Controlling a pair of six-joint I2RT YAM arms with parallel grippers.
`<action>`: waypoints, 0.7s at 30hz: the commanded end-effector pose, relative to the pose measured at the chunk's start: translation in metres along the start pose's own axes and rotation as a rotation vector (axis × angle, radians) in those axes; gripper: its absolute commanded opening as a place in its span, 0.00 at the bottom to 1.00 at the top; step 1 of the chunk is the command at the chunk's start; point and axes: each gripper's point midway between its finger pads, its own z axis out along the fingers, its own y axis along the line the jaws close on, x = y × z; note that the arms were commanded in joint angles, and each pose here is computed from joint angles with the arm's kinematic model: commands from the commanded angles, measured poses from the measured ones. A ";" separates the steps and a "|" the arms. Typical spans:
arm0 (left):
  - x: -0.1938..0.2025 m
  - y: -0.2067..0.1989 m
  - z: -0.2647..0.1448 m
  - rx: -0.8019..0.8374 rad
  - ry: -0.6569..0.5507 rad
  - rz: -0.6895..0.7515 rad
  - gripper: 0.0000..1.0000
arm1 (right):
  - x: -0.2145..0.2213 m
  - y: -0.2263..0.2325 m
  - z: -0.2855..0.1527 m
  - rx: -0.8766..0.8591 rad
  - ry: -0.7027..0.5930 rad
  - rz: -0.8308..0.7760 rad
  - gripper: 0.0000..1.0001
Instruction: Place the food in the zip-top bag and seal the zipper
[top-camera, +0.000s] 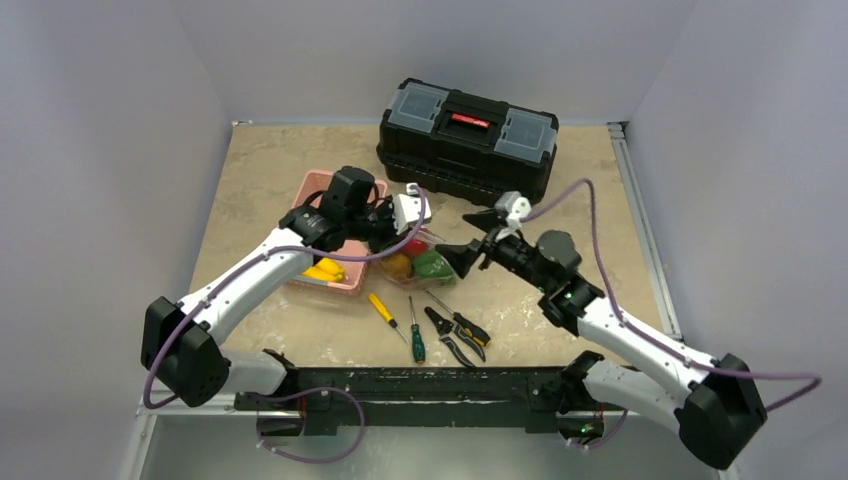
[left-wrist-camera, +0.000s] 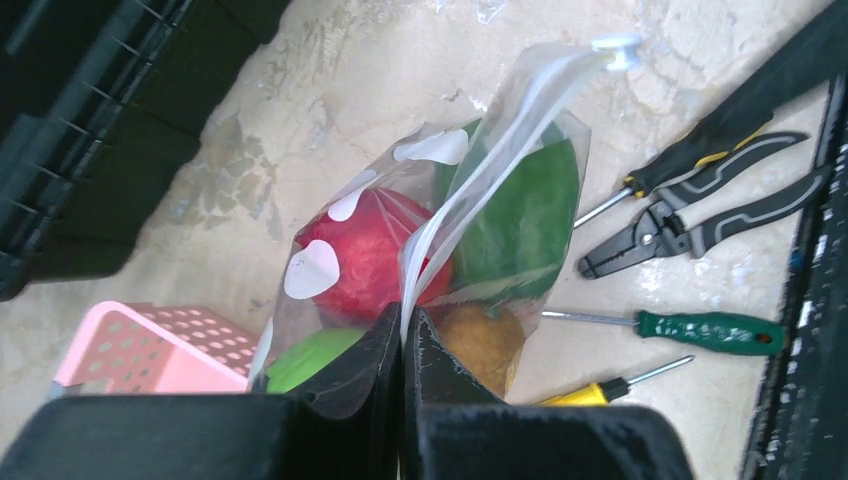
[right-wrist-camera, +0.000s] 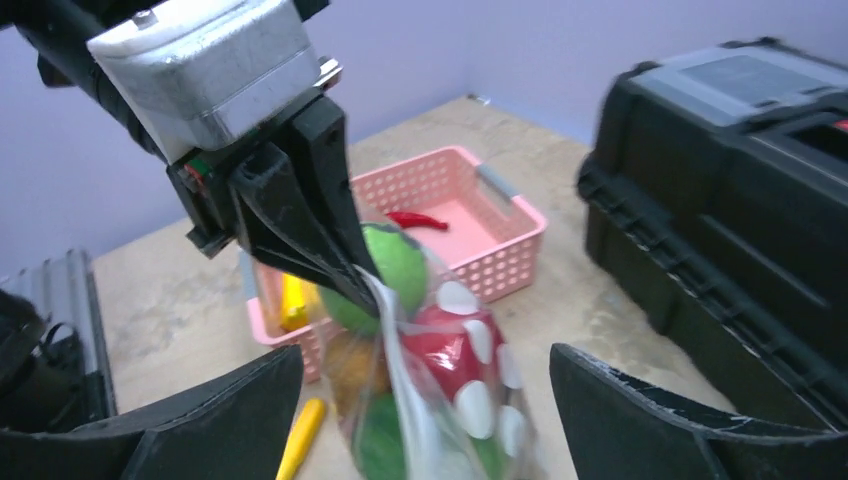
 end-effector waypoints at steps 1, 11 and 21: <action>-0.032 0.003 0.002 0.050 -0.107 -0.107 0.00 | -0.034 -0.020 -0.029 0.063 -0.246 0.065 0.93; -0.060 0.007 -0.012 0.275 -0.266 -0.383 0.00 | -0.011 -0.029 -0.062 -0.037 -0.325 0.124 0.91; -0.063 0.002 -0.010 0.367 -0.259 -0.503 0.00 | 0.001 -0.013 -0.053 -0.169 -0.286 0.121 0.89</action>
